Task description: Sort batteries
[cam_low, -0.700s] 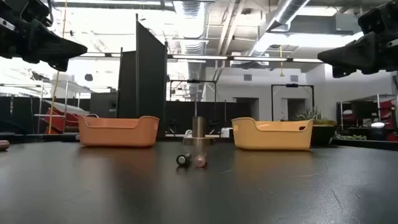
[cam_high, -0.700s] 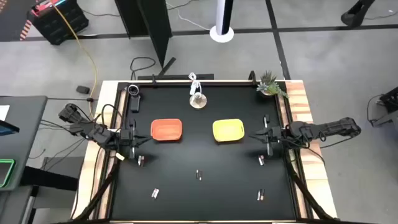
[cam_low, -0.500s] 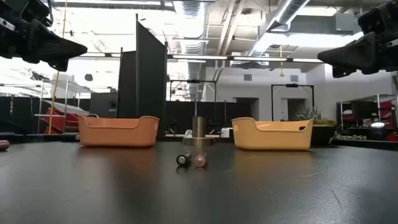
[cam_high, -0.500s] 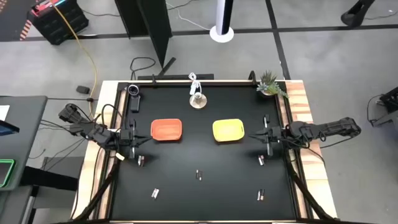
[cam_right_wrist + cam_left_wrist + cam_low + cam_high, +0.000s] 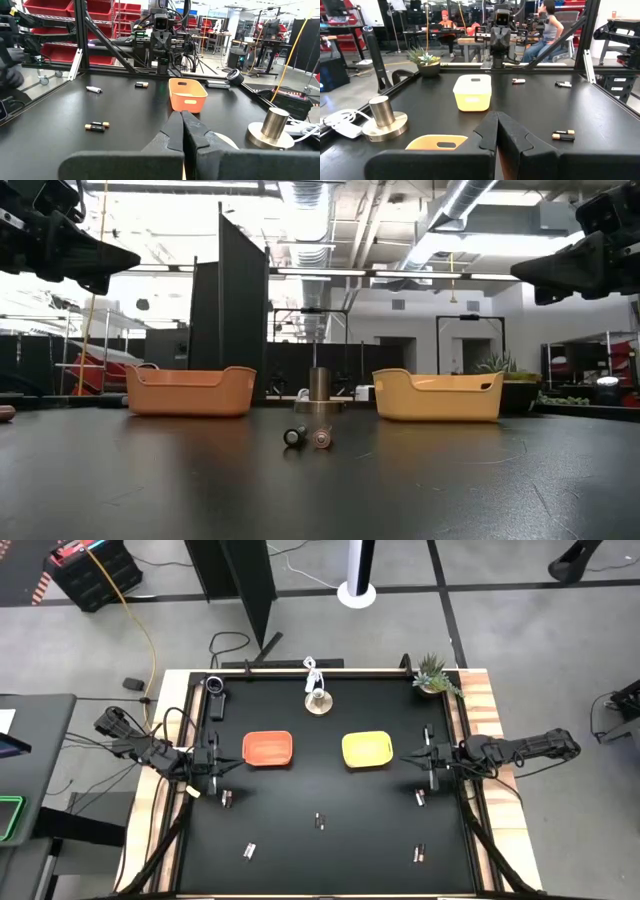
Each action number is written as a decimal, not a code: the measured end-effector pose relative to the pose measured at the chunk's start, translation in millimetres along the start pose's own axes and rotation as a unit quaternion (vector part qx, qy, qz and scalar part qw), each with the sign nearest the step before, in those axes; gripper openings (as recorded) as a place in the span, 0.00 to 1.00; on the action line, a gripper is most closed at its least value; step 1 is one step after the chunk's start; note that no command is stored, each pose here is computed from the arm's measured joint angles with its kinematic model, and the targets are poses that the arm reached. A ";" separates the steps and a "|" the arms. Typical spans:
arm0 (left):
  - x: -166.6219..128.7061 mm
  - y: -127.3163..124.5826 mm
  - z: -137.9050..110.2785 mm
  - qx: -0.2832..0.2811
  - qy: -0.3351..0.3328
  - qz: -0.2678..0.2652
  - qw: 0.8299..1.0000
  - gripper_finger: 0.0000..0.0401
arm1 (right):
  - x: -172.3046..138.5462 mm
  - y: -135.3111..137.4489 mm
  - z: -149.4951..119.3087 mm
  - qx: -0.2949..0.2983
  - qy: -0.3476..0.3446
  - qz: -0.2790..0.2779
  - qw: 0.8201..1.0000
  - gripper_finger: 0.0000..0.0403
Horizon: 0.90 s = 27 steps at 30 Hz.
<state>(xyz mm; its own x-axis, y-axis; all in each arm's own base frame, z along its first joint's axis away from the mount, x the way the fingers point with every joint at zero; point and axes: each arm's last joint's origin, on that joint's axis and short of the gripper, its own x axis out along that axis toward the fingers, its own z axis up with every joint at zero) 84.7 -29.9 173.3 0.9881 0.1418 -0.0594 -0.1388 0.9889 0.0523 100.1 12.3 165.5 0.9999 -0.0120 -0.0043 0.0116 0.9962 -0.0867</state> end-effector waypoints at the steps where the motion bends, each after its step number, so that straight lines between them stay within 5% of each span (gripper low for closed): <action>1: 0.0 0.0 0.1 0.000 0.000 0.000 1.000 0.00 | 0.0 0.0 -0.1 0.000 0.000 0.000 1.000 0.01; 11: 0.0 0.0 0.4 -0.004 -0.002 0.000 1.000 0.00 | 0.0 0.0 0.0 0.000 0.000 0.000 1.000 0.01; 24: -2.0 1.7 22.3 -0.141 -0.103 -0.006 0.985 0.00 | 0.0 0.0 0.0 0.000 0.000 0.000 1.000 0.01; 27: -3.7 1.2 28.9 -0.195 -0.129 -0.044 0.971 0.00 | 0.0 0.0 -0.2 0.000 0.000 0.000 1.000 0.01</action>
<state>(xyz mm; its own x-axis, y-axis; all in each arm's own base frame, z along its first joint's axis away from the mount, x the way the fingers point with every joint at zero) 82.8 -30.5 202.5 0.9742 0.0896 0.2071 -0.0177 0.9453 -0.3258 100.1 12.3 165.4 0.9999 -0.0118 -0.0050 0.0114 0.9962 -0.0869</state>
